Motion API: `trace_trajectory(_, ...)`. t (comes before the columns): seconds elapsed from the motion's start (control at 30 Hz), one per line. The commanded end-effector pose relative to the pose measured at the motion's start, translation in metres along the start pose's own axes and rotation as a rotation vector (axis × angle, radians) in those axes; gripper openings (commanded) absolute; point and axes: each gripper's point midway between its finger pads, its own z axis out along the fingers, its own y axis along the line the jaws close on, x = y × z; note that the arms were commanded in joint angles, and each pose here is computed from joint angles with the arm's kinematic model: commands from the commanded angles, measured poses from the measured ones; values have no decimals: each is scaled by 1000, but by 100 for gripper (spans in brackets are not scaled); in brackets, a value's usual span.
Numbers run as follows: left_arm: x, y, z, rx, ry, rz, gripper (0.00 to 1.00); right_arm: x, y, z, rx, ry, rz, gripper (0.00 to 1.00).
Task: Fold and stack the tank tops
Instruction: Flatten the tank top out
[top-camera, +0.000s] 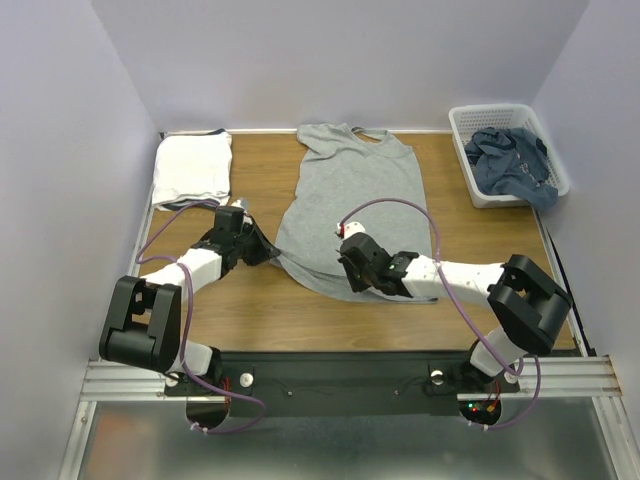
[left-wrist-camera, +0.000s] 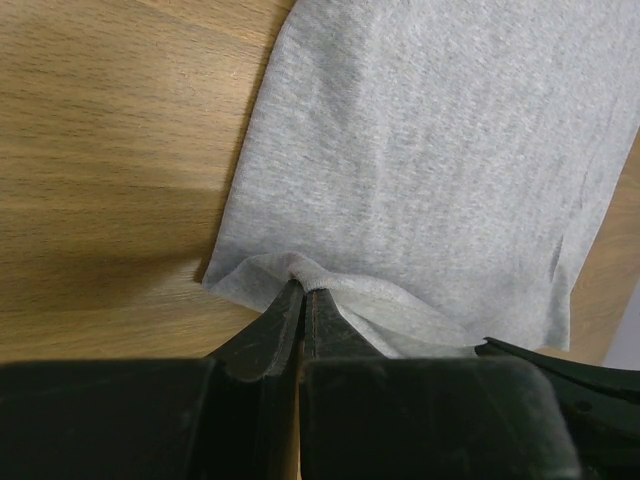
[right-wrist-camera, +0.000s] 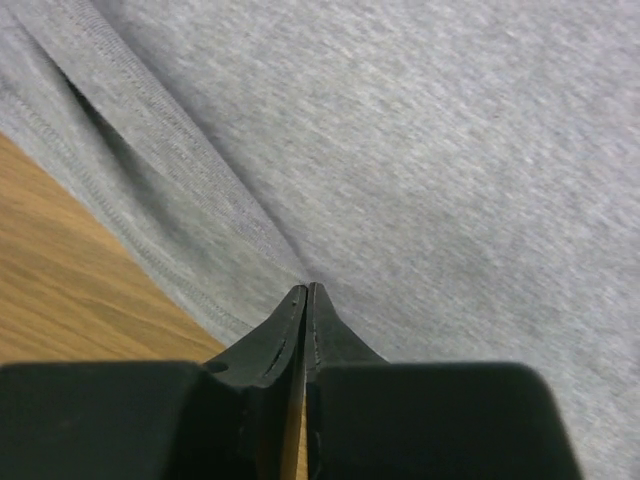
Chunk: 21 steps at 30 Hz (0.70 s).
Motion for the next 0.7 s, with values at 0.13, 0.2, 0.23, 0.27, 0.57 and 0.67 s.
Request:
trace_trajectory(0.13, -12, -11, -4, 45, -28, 37, 10, -47, -8, -11, 89, -144, 47, 0)
trace_trajectory(0.2, -10, -11, -4, 47, -25, 38, 11, -53, -11, -13, 107, -160, 49, 0)
trace_trajectory(0.23, -9, -11, -4, 49, -25, 38, 12, -58, -12, -15, 116, -173, 53, 0)
trace_trajectory(0.27, -8, -10, -4, 51, -23, 38, 13, -63, -16, -16, 137, -188, 55, 0)
trace_trajectory(0.57, -8, -17, -13, 89, -49, 50, 44, -102, -32, -24, 250, -278, 74, 0)
trace_trajectory(0.67, -14, -22, -21, 97, -78, 61, 52, -114, -41, -25, 292, -299, 79, 0)
